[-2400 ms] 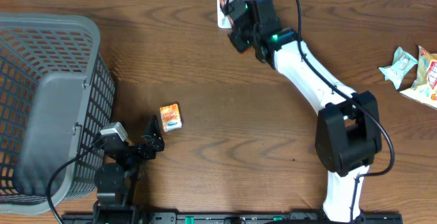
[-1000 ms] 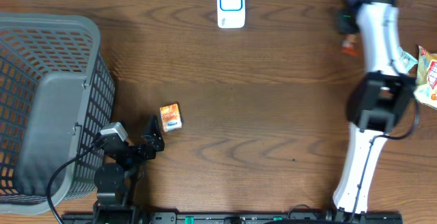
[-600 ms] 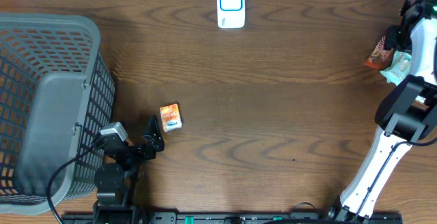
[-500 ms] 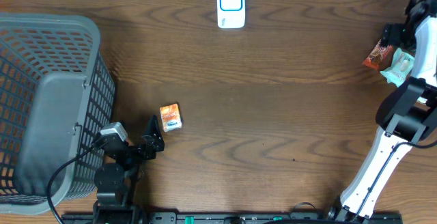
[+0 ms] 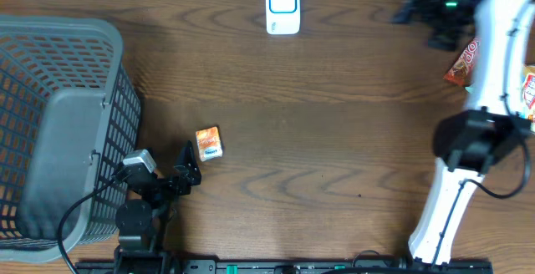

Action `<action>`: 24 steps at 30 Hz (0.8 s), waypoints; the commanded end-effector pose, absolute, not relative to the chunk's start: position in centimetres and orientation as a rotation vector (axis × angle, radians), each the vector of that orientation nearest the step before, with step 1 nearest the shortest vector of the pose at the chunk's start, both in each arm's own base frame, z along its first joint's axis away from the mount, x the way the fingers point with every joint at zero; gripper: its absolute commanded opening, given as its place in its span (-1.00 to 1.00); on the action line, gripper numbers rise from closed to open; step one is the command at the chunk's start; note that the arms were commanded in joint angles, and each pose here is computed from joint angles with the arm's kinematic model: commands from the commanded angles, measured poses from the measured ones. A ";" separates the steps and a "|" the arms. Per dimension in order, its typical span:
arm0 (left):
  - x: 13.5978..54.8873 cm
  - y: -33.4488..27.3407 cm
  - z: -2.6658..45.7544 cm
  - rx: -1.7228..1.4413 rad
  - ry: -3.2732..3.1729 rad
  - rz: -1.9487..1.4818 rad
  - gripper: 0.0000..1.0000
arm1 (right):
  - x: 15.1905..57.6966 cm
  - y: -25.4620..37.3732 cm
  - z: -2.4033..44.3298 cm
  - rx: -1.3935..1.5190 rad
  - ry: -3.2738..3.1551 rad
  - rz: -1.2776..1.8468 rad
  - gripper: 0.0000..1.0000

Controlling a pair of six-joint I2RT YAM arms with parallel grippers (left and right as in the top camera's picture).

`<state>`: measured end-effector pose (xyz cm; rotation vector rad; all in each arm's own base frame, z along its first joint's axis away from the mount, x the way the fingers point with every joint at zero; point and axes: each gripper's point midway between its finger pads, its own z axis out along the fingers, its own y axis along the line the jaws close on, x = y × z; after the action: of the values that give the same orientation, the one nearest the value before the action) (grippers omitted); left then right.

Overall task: Scan the item barcode
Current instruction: 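Move the right gripper left and grasp the small orange box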

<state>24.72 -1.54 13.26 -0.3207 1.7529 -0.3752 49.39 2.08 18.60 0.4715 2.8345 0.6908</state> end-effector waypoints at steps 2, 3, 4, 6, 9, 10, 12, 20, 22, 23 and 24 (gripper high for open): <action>24.5 -1.6 11.6 -0.337 1.801 -0.380 0.96 | 45.6 13.1 17.0 0.345 3.023 0.898 0.99; 24.5 -1.6 11.6 -0.337 1.801 -0.380 0.95 | 44.6 15.2 16.2 0.288 3.069 0.900 0.97; 24.5 -1.6 11.6 -0.337 1.801 -0.380 0.96 | 43.9 17.0 15.5 0.236 3.097 0.909 0.96; 24.5 -1.6 11.6 -0.337 1.801 -0.380 0.95 | 42.1 21.1 14.1 0.114 3.150 0.950 0.89; 24.5 -1.6 11.6 -0.337 1.801 -0.380 0.96 | 39.3 26.5 12.3 -0.059 3.192 1.038 0.78; 24.5 -1.6 11.6 -0.337 1.801 -0.380 0.96 | 38.3 28.3 11.9 -0.112 3.197 1.088 0.74; 24.5 -1.6 11.6 -0.337 1.801 -0.380 0.96 | 36.4 31.3 11.3 -0.207 3.195 1.201 0.64; 24.5 -1.6 11.6 -0.337 1.801 -0.380 0.95 | 31.8 39.6 7.8 -0.501 3.096 1.350 0.44; 24.5 -1.6 11.6 -0.337 1.801 -0.380 0.96 | 31.0 40.6 7.0 -0.546 3.080 1.336 0.39; 24.5 -1.6 11.6 -0.337 1.801 -0.380 0.96 | 30.8 40.7 6.4 -0.542 3.089 1.300 0.37; 24.5 -1.6 11.6 -0.337 1.801 -0.380 0.96 | 30.7 40.8 5.9 -0.537 3.097 1.264 0.36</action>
<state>24.72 -1.54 13.26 -0.3207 1.7529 -0.3752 31.61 40.41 6.69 -0.5688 3.0610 1.2992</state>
